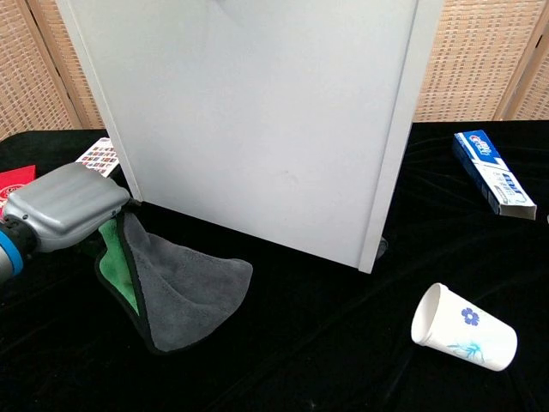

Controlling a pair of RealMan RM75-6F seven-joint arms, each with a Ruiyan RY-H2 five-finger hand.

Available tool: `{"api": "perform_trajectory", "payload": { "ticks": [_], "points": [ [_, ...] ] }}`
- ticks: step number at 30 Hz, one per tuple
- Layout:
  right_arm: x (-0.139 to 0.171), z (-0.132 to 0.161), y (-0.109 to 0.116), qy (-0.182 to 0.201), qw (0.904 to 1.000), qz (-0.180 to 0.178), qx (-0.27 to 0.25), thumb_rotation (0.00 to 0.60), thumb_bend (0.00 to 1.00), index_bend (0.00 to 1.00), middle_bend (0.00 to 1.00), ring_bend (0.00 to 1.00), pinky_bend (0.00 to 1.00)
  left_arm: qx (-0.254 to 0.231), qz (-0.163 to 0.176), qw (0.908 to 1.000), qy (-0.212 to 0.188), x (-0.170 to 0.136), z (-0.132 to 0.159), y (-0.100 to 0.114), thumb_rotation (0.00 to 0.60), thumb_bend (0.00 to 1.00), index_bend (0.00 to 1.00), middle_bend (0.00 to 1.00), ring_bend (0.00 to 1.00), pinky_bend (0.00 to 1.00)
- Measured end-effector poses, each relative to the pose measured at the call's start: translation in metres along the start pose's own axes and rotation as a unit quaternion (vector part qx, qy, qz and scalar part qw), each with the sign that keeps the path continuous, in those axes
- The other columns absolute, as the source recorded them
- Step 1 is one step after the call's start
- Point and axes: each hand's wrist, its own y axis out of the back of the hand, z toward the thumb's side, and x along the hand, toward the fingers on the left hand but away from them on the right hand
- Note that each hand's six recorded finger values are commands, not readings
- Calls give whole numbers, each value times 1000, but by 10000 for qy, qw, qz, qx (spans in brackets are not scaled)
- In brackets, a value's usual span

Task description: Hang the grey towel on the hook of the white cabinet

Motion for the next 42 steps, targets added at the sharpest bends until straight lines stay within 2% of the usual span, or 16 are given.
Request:
{"api": "perform_trajectory", "payload": {
  "ticks": [6,13,19,26,31,42],
  "points": [
    [1,1,2,2,10000,-36,-18,600,150,0,0,0,0,364,767,9956,-396,-14,1,35,600,663,753,791,753,653],
    [1,0,5,0,9999,-90,-64,600,150,0,0,0,0,809,1729,9781,-833,-36,5,83,600,663,763,792,753,653],
    [2,1,6,17,9999,-97,-73,600,150,0,0,0,0,841,2064,9713,-827,-48,3,122,600,662,763,792,753,653],
    [2,2,6,20,9999,-94,-79,600,150,0,0,0,0,958,2620,9571,-784,-49,7,173,600,661,765,792,753,653],
    [2,1,7,16,9999,-110,-100,600,150,0,0,0,0,1062,2724,9522,-887,-41,19,187,600,661,766,792,753,653],
    [1,-1,11,-4,9997,-161,-177,600,150,0,0,0,0,1102,2944,9441,-996,-41,40,196,600,660,766,792,753,653]
  ]
}}
